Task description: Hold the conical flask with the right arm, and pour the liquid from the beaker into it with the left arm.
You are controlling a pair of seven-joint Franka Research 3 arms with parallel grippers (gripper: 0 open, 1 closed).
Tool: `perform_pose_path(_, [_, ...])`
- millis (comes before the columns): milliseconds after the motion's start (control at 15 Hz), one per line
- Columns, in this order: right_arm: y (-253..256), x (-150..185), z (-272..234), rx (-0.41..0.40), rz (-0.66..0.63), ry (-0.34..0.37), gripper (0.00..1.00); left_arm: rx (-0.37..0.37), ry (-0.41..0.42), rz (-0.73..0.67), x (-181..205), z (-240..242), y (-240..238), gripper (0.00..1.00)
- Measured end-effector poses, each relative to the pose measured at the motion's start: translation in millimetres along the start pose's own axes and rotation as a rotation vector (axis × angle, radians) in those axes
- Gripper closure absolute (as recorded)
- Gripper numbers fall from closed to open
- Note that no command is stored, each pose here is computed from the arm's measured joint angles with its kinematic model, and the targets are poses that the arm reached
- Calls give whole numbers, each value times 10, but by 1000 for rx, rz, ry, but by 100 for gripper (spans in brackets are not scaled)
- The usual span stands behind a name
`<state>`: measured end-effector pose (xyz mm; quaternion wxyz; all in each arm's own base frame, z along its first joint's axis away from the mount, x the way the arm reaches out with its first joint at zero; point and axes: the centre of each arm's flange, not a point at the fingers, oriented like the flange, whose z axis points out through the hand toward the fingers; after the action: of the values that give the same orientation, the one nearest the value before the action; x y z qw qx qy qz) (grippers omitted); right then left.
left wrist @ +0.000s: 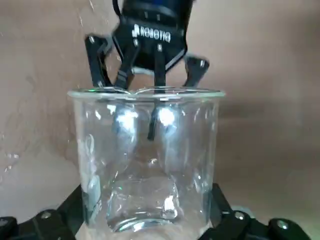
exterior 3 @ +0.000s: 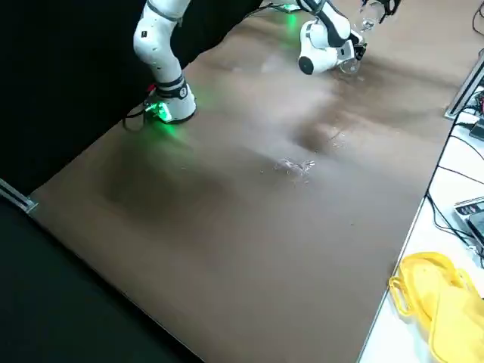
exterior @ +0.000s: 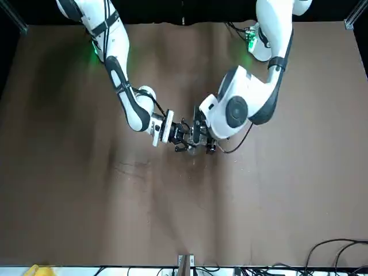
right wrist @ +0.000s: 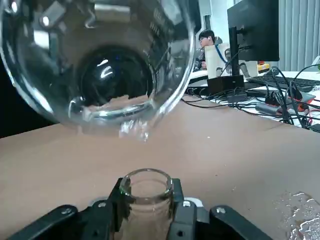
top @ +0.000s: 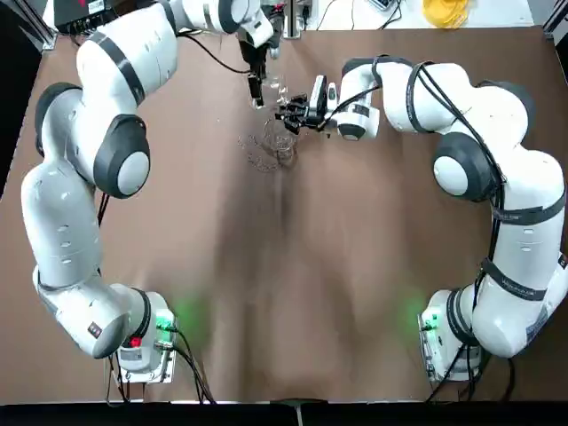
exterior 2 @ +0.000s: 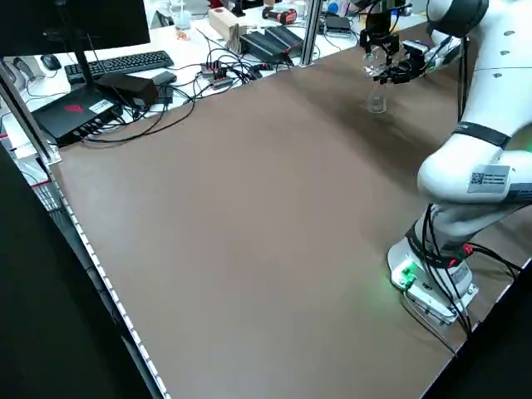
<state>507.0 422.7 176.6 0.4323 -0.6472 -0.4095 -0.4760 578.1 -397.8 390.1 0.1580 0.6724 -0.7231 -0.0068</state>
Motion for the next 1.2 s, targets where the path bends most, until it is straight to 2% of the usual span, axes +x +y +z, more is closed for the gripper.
perform_pose_path(200, [0,0,0,0,0,0,61,-30,162,15,-150,-167,-103,2])
perform_pose_path(667, [168,9,-115,-35,2,3,61,-14,467,74,-817,-674,-385,2])
perform_pose_path(733, [304,25,-208,-61,6,9,61,-7,571,80,-1079,-777,-467,2])
perform_pose_path(800, [390,29,-275,-77,8,12,61,2,627,86,-1235,-809,-511,2])
perform_pose_path(1000, [755,30,-588,-147,18,19,61,-2,757,120,-1747,-787,-607,2])
perform_pose_path(1200, [1109,-84,-1021,-203,-6,-43,61,-16,890,158,-2310,-589,-707,2])
